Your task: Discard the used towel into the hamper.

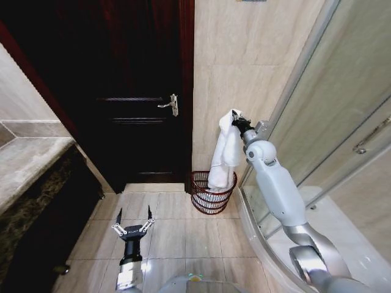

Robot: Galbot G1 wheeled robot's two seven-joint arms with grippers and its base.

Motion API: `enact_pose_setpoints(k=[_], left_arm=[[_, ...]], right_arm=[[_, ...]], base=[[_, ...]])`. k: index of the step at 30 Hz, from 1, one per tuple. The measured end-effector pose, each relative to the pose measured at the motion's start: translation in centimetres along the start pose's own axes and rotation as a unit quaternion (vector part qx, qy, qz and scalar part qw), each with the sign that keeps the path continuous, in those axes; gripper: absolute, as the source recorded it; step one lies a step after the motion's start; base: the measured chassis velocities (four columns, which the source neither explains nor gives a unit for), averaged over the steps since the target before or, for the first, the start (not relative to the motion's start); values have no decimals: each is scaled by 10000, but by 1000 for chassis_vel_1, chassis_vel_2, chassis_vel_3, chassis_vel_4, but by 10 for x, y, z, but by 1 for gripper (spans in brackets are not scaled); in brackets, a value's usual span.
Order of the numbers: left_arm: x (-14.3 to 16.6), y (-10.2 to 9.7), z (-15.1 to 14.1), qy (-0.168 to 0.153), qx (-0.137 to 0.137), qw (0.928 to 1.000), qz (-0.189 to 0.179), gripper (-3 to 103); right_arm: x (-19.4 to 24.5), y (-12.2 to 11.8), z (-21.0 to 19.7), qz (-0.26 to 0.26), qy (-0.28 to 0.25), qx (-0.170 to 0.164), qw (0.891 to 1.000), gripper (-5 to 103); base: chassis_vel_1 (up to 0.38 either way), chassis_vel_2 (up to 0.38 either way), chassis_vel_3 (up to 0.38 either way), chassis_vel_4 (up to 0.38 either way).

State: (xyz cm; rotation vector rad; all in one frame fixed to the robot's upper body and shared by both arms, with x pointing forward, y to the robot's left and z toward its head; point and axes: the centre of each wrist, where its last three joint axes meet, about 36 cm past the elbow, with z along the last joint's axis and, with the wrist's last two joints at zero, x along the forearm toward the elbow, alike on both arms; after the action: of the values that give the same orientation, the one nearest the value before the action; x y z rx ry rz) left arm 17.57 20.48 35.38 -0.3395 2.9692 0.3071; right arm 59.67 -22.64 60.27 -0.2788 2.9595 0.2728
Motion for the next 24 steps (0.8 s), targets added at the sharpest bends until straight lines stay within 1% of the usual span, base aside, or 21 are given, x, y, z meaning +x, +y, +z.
enact_pose_setpoints(k=[11, 24], left_arm=[[2, -1, -1, -2, -15, 10000, 40, 100], [7, -2, -2, 7, -33, 10000, 92, 100]], right_arm=[[-4, 5, 1, -10, 18, -101, 9999, 2], [-6, 0, -1, 34, -3, -122, 9999, 2]], base=[[0, 0, 0, 0], [0, 0, 0, 0]])
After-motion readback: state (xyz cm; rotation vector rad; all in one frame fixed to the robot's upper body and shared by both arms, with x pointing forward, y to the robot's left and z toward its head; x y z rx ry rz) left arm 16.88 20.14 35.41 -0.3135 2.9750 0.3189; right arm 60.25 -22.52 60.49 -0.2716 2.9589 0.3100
